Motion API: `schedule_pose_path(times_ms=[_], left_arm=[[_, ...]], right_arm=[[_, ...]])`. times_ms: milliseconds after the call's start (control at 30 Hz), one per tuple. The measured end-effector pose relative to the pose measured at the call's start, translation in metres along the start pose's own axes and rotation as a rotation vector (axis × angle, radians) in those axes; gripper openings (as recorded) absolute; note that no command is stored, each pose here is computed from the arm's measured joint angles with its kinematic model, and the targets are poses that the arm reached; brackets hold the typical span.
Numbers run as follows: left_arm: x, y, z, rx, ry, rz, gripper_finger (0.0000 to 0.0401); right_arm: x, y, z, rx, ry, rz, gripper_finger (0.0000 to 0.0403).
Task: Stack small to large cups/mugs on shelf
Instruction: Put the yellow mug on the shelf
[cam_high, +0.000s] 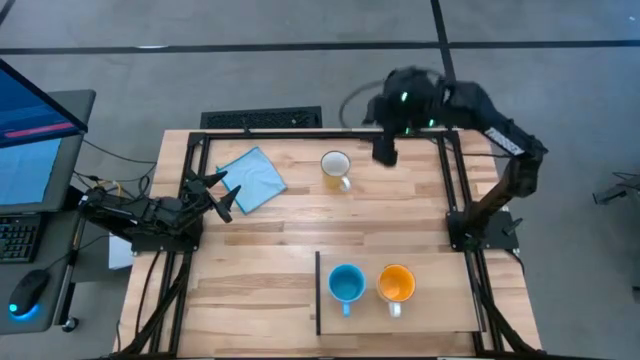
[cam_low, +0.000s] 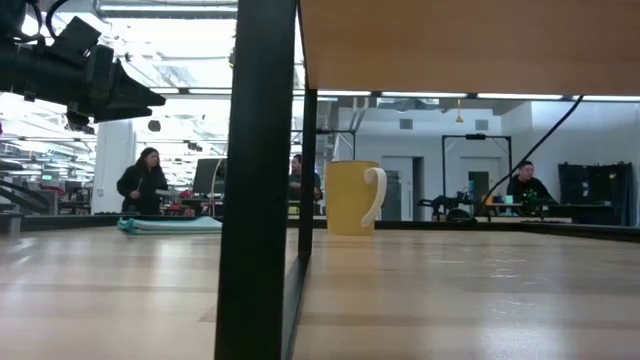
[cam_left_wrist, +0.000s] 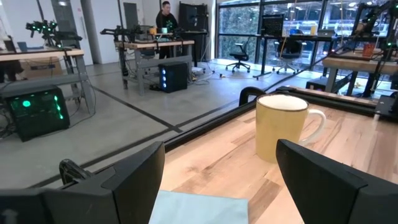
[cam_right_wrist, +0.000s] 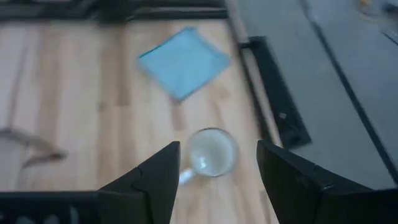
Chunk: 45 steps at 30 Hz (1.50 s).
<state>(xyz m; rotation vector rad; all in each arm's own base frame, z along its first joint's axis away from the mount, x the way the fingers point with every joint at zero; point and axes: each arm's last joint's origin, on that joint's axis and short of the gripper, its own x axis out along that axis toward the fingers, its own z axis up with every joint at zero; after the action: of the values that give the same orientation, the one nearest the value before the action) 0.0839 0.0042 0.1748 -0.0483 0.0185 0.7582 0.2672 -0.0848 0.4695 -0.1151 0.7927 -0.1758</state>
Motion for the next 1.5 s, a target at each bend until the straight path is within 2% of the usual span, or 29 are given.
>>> schedule_pose_path(times_ms=[200,267,333,433,533,633,733,900,967,1133,1500], left_arm=[[0.0,0.0,0.0,0.0,0.0,0.0,0.0302],[0.0,0.0,0.0,0.0,0.0,0.0,0.0302],[0.0,0.0,0.0,0.0,0.0,0.0,0.0302],[0.0,0.0,0.0,0.0,0.0,0.0,0.0302],[0.0,0.0,0.0,0.0,0.0,0.0,0.0302],[0.0,0.0,0.0,0.0,0.0,0.0,0.0302],[0.0,0.0,0.0,0.001,0.0,0.0,0.0302],[0.0,0.0,0.0,0.001,0.0,0.0,0.0302],[0.0,0.0,0.0,0.007,0.0,0.0,0.0302],[0.0,0.0,0.0,0.041,0.001,0.0,0.0302],[0.0,0.0,0.0,0.063,0.001,0.0,0.0302]], right_arm=[[-0.002,-0.051,-0.008,0.339,-0.062,-0.14,0.0235],[-0.003,-0.06,-0.009,0.395,-0.088,-0.153,0.0235],[0.001,-0.067,-0.005,0.425,-0.133,-0.132,0.0235],[0.02,-0.074,-0.003,0.502,-0.14,-0.024,0.0235],[0.044,-0.075,0.0,0.505,-0.111,0.031,0.0235],[0.068,-0.08,-0.001,0.497,-0.059,0.039,0.0235],[0.092,-0.079,-0.001,0.395,-0.019,0.054,0.0235],[0.113,-0.074,-0.003,0.217,0.04,0.085,0.0235],[0.121,-0.074,-0.005,0.192,0.063,0.094,0.0235],[0.134,-0.073,-0.007,0.203,0.104,0.087,0.0235],[0.188,-0.063,-0.03,0.347,0.393,0.04,0.0235]])
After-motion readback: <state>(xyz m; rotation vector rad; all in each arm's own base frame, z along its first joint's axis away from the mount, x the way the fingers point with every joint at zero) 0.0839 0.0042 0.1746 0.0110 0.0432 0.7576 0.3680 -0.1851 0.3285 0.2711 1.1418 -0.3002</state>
